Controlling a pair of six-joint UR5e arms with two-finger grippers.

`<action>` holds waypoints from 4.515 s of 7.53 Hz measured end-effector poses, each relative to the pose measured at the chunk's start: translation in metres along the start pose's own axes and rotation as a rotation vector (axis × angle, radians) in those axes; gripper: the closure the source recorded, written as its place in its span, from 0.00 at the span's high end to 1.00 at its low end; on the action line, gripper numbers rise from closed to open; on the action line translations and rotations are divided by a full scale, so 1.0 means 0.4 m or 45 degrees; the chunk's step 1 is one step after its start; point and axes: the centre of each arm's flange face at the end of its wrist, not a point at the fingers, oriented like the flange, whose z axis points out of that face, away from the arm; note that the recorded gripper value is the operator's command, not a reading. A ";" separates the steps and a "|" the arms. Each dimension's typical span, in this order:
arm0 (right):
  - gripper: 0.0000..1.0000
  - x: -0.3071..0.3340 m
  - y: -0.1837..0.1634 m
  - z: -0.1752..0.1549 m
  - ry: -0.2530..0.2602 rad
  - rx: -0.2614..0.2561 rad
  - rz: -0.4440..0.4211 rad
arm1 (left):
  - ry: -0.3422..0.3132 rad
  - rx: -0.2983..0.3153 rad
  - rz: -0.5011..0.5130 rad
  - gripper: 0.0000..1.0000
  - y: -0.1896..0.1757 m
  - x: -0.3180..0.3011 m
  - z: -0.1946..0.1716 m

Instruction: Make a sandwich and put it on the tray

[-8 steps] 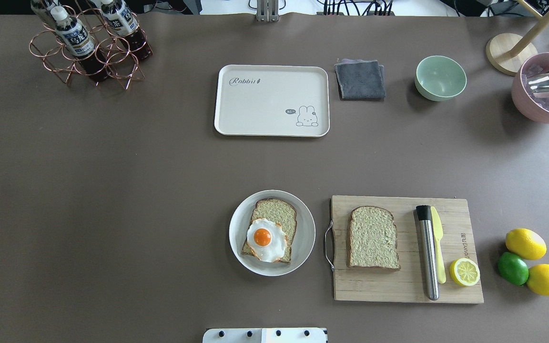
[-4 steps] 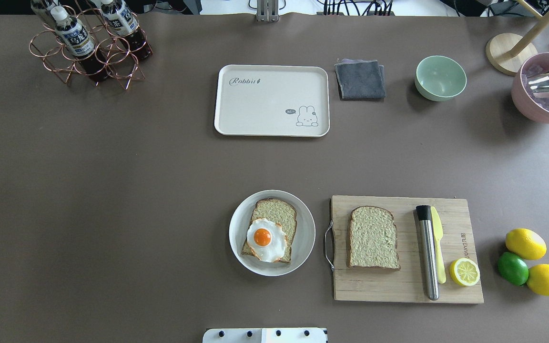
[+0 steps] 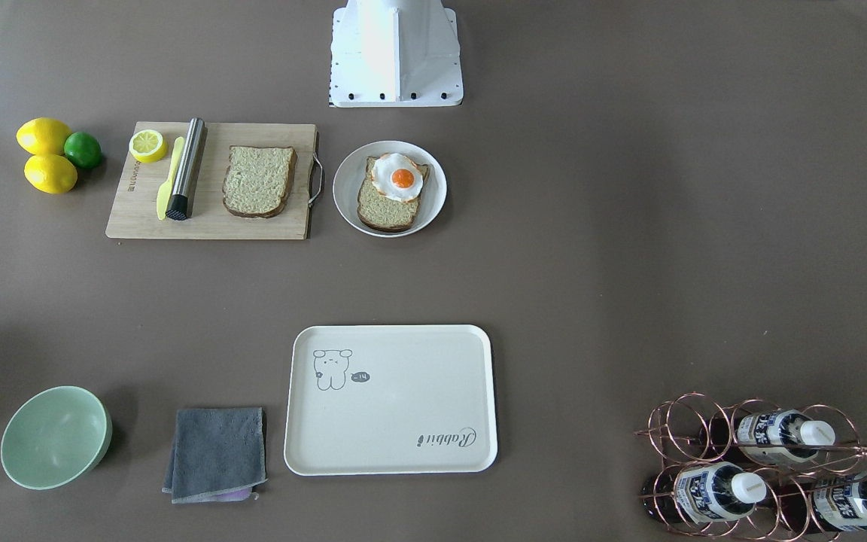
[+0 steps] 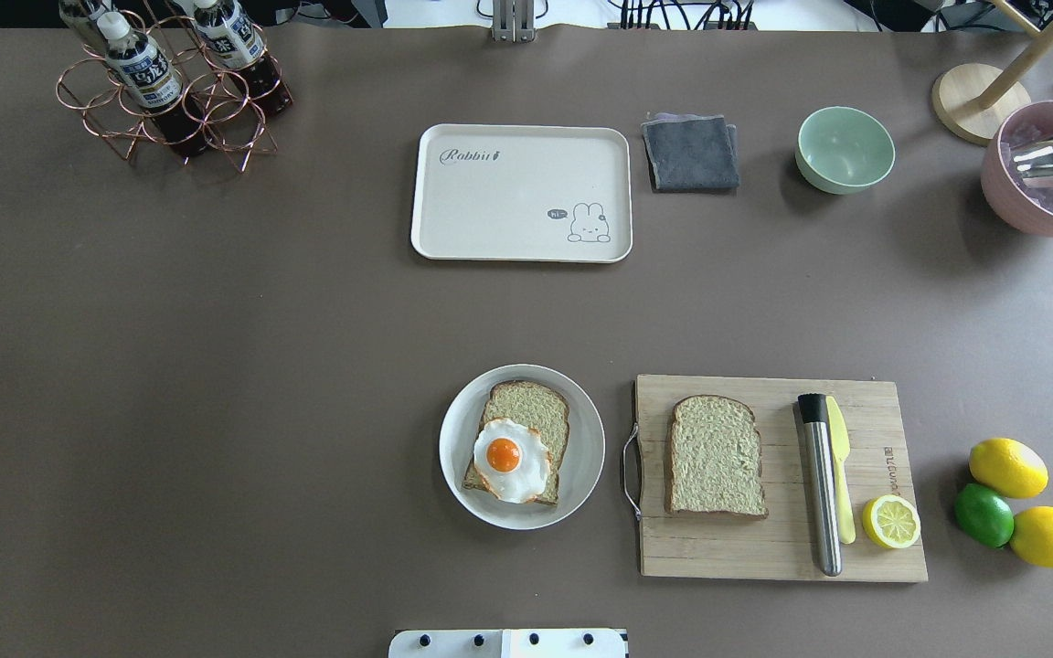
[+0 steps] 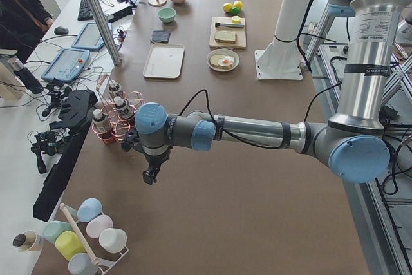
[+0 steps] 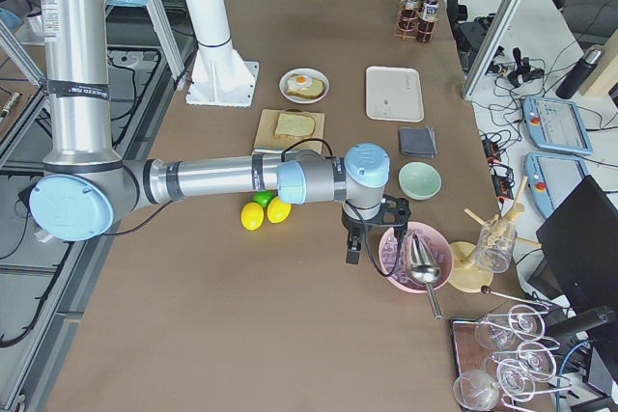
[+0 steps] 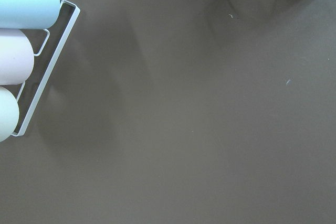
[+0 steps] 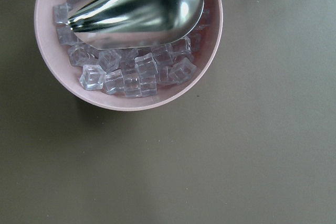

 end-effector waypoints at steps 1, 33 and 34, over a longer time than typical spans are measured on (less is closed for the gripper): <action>1.00 0.000 0.000 0.000 0.000 0.000 -0.001 | 0.000 0.000 0.000 0.98 0.000 0.000 0.000; 1.00 -0.172 -0.014 -0.091 -0.125 0.060 -0.126 | 0.033 0.332 0.367 0.98 -0.244 0.422 -0.163; 1.00 -0.295 -0.046 -0.110 -0.175 0.061 -0.144 | 0.102 0.313 0.162 0.98 -0.292 0.502 -0.130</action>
